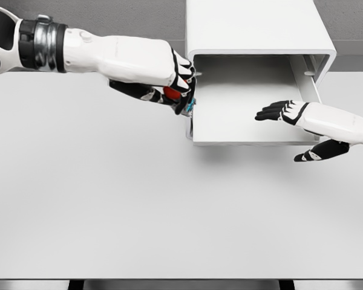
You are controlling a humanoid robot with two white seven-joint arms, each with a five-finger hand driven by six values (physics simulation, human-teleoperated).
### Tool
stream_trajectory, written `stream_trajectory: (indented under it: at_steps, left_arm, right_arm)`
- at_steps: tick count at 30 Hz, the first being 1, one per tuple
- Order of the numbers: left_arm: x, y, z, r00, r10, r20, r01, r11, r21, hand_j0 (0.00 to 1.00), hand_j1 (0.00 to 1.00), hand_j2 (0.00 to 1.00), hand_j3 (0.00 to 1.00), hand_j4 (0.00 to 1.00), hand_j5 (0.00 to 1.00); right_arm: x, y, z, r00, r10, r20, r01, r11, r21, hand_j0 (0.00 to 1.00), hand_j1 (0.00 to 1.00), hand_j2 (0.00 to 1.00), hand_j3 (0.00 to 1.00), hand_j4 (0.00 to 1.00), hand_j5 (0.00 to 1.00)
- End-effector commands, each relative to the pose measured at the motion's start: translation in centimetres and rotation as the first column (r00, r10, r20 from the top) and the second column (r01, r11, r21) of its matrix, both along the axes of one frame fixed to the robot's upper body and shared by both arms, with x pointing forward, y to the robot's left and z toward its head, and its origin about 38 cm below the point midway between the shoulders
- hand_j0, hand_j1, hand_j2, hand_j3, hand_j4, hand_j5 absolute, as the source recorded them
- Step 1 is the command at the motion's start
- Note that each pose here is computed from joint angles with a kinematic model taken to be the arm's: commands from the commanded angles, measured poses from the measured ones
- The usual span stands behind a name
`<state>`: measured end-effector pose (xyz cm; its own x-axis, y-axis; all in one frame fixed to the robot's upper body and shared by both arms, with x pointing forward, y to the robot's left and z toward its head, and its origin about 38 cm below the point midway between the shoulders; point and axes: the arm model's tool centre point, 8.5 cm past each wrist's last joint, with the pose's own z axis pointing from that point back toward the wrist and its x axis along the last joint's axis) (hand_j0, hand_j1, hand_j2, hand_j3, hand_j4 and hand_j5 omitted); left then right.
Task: Slide open multi-storey tabletop storage cabinets and put open load switch and slide close multi-storey tabletop storage cabinets
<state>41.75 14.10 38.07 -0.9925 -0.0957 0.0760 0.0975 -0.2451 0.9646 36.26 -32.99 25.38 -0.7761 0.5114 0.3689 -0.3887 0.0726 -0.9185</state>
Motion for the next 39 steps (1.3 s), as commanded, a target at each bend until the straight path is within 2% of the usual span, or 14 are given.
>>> stream_trajectory:
  at_steps: [1,9,12,20,39]
  left_arm:
    - [0.5,-1.5,-1.1,0.999,-0.014,-0.033,0.014,1.0,0.005,0.37,0.37,0.37,0.37,0.37,0.37]
    - [1.4,-5.5,-2.2,0.997,-0.056,-0.056,0.058,0.998,0.03,0.37,0.37,0.37,0.37,0.37,0.37]
    - [2.2,-7.0,-2.7,0.997,-0.052,-0.049,0.054,0.998,0.041,0.37,0.37,0.37,0.37,0.37,0.37]
    - [2.8,-9.5,-3.4,0.997,-0.064,-0.047,0.066,0.997,0.049,0.37,0.37,0.37,0.37,0.37,0.37]
    - [5.0,-8.8,-4.4,0.999,0.013,-0.052,-0.009,0.997,0.075,0.37,0.37,0.37,0.37,0.37,0.37]
  right_arm:
    - [0.0,0.0,0.1,1.0,-0.003,-0.002,0.003,1.0,0.007,1.0,1.0,1.0,1.0,1.0,1.0]
    - [0.0,-0.1,-0.1,1.0,-0.004,-0.006,0.004,1.0,0.005,1.0,1.0,1.0,1.0,1.0,1.0]
    - [0.0,-0.1,-0.1,1.0,-0.004,-0.006,0.004,1.0,0.005,1.0,1.0,1.0,1.0,1.0,1.0]
    - [-0.1,-0.1,-0.2,1.0,-0.004,-0.009,0.004,1.0,0.005,1.0,1.0,1.0,1.0,1.0,1.0]
    - [-0.1,0.0,-0.3,1.0,-0.002,-0.012,0.002,1.0,0.006,1.0,1.0,1.0,1.0,1.0,1.0]
